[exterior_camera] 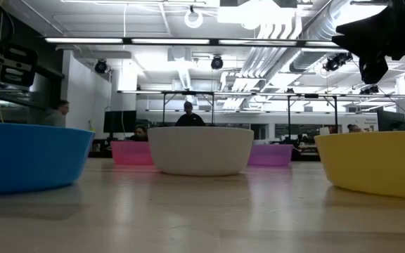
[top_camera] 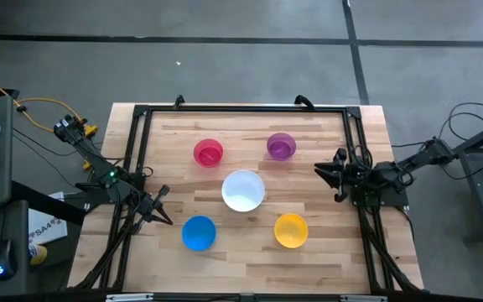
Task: Nest bowls inside each other
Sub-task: Stack the violet bowl on the white bowl
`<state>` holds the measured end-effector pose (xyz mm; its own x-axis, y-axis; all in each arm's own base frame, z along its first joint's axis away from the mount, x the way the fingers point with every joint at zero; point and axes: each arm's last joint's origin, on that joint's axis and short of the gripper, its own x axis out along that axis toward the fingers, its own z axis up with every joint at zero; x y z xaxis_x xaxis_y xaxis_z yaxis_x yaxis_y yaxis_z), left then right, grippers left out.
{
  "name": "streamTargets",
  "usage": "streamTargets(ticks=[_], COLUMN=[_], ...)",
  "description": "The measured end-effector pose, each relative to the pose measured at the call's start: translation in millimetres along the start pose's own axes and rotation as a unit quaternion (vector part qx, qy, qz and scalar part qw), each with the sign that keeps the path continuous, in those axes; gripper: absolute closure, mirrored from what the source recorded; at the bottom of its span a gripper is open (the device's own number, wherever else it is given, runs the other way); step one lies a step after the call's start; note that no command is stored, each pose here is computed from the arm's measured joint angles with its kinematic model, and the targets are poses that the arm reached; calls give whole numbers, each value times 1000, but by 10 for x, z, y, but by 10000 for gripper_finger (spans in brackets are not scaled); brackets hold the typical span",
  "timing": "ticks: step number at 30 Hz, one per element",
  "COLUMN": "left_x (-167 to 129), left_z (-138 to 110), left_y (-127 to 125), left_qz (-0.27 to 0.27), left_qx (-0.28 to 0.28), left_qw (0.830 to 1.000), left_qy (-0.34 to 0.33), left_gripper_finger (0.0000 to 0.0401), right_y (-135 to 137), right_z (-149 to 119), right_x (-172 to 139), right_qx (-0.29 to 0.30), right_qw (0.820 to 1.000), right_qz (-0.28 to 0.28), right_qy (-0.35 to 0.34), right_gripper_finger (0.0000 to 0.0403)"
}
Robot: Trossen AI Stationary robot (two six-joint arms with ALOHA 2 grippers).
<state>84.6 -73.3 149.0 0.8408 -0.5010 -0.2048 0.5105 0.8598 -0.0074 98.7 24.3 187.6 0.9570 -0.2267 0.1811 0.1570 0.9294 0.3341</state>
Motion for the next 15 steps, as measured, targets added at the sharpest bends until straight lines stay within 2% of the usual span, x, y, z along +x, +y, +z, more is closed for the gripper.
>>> streamTargets(ticks=[6, 10, 15], left_x=[0, -3, -21], left_z=[6, 17, 43], left_y=[8, 42, 95], left_qz=[14, 72, 163], left_qx=[-4, -78, -154], left_qw=[1000, 994, 974], left_qy=[-4, -17, -42], left_gripper_finger=[389, 389, 389], right_y=[-45, -74, -104], right_z=[-1, -57, -151], right_x=[21, 26, 16], right_qx=[-8, -15, -20], right_qw=[1000, 999, 997], right_qz=[-22, -34, -47], right_qy=[-2, 22, 65], right_gripper_finger=[314, 314, 314])
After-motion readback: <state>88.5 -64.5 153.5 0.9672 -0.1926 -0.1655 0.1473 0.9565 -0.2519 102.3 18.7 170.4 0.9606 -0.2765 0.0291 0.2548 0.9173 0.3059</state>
